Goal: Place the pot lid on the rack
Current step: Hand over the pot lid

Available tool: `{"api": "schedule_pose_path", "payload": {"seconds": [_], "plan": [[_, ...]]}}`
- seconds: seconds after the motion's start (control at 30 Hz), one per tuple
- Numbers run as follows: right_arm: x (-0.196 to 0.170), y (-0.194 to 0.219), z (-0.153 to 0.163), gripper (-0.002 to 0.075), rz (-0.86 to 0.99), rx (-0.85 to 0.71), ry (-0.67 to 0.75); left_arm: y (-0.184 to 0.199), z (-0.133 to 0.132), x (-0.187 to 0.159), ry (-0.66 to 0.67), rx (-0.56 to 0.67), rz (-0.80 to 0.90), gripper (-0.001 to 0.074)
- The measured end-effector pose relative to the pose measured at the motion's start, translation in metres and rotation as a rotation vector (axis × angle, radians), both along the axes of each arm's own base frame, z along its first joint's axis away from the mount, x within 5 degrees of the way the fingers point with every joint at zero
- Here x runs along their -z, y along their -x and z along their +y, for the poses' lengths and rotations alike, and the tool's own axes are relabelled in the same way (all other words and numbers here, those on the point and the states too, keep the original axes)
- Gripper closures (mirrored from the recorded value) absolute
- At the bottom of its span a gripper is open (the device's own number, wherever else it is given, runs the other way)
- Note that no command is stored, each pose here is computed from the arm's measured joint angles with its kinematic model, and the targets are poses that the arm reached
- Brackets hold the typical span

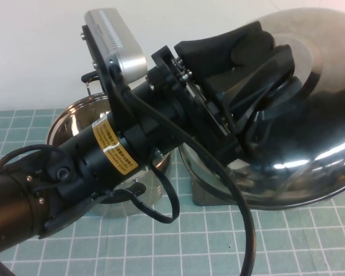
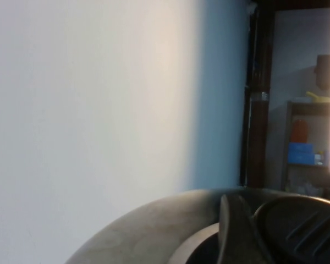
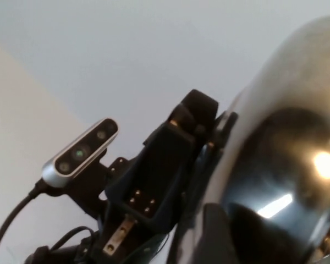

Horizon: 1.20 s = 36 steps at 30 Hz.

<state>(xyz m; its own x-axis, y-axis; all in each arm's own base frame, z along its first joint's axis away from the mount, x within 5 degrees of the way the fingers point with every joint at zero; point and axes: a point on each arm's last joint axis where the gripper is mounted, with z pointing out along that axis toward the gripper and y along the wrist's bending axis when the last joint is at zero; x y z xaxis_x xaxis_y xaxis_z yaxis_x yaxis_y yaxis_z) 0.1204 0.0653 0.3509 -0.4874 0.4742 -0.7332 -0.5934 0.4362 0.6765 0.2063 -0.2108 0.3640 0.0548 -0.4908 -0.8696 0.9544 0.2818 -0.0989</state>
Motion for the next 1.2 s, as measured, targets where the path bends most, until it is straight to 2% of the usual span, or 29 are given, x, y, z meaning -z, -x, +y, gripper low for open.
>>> {"api": "schedule_pose_path", "payload": {"seconds": [0.13, 0.3, 0.63, 0.7, 0.77, 0.83, 0.9, 1.0, 1.2], "plan": [[0.004, -0.005, 0.002, 0.0374, 0.031, -0.050, -0.012, 0.001, -0.003, 0.004, -0.046, 0.009, -0.011, 0.0414], [0.003, -0.007, 0.003, 0.0503, 0.043, -0.077, -0.043, 0.001, -0.004, 0.005, -0.066, 0.011, -0.018, 0.0414], [0.002, -0.004, 0.005, 0.0548, 0.016, -0.112, -0.037, 0.002, -0.004, 0.008, -0.101, 0.041, -0.008, 0.0414], [0.002, -0.003, 0.006, 0.0569, 0.001, -0.124, -0.026, 0.002, -0.005, 0.009, -0.104, 0.056, 0.014, 0.0367], [0.002, -0.002, 0.006, 0.0594, -0.015, -0.139, -0.015, 0.003, -0.005, 0.010, -0.112, 0.067, 0.016, 0.0276], [0.002, -0.001, 0.007, 0.0650, -0.033, -0.151, 0.003, 0.004, -0.006, 0.011, -0.128, 0.080, 0.012, 0.0193], [0.004, -0.003, 0.007, 0.0690, -0.032, -0.132, 0.029, 0.006, -0.007, 0.011, -0.140, 0.086, 0.003, 0.0143], [0.008, -0.006, 0.005, 0.0707, -0.025, -0.108, 0.064, 0.002, -0.007, 0.013, -0.182, 0.031, 0.035, 0.0111], [0.000, -0.006, 0.006, 0.0710, -0.081, -0.110, 0.090, -0.016, 0.004, 0.018, -0.249, -0.187, 0.139, 0.0104]]}}
